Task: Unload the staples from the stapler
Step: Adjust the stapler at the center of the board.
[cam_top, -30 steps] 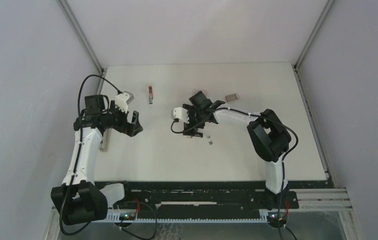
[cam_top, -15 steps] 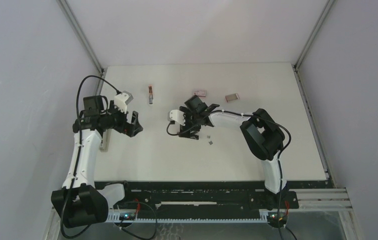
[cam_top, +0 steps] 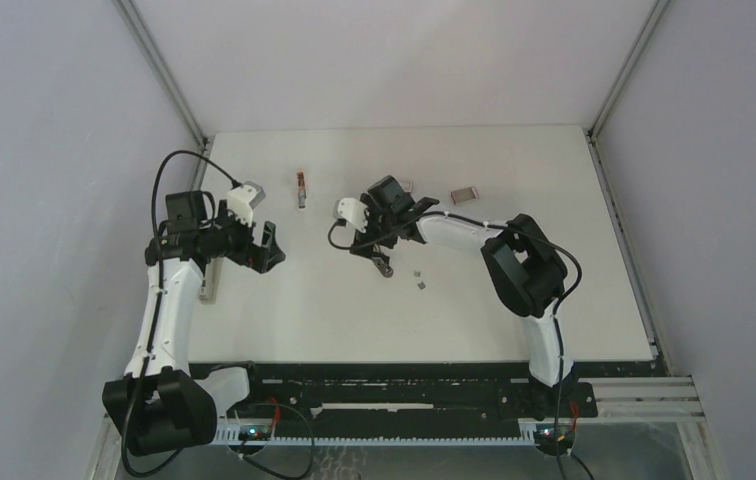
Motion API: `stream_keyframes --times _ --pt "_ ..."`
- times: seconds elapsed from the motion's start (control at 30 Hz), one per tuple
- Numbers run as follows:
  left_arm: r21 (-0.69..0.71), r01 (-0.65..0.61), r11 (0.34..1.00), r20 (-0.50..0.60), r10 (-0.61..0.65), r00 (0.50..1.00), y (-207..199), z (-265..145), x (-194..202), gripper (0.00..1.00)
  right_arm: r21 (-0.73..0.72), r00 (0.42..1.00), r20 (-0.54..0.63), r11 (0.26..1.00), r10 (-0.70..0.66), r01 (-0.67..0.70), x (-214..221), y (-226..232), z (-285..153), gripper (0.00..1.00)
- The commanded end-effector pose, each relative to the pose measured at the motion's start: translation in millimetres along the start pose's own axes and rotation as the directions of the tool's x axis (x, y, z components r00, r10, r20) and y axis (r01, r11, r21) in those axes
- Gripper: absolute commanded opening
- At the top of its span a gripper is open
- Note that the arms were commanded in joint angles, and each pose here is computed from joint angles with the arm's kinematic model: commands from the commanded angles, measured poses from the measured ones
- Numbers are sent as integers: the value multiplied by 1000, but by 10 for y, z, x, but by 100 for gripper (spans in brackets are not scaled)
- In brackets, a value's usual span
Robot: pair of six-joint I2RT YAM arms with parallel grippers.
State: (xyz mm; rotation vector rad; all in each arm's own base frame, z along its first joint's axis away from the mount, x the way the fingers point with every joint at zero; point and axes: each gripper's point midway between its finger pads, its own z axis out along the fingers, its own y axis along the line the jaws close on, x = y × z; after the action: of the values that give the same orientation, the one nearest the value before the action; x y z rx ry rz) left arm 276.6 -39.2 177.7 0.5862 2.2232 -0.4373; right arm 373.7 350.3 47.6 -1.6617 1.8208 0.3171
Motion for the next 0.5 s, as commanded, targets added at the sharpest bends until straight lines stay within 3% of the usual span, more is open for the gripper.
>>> stream_keyframes --times 0.0,0.33,0.47 --pt "10 -18 1000 31 17 999 -3 17 -12 100 93 992 36 988 121 -124 -143 -302 -103 99" --pt "24 10 1000 58 -11 998 9 55 -107 100 31 957 104 961 272 -276 -340 -348 -748 100" --pt "31 48 998 82 -50 995 36 134 -259 100 66 903 134 906 407 -418 -199 -515 -1162 100"
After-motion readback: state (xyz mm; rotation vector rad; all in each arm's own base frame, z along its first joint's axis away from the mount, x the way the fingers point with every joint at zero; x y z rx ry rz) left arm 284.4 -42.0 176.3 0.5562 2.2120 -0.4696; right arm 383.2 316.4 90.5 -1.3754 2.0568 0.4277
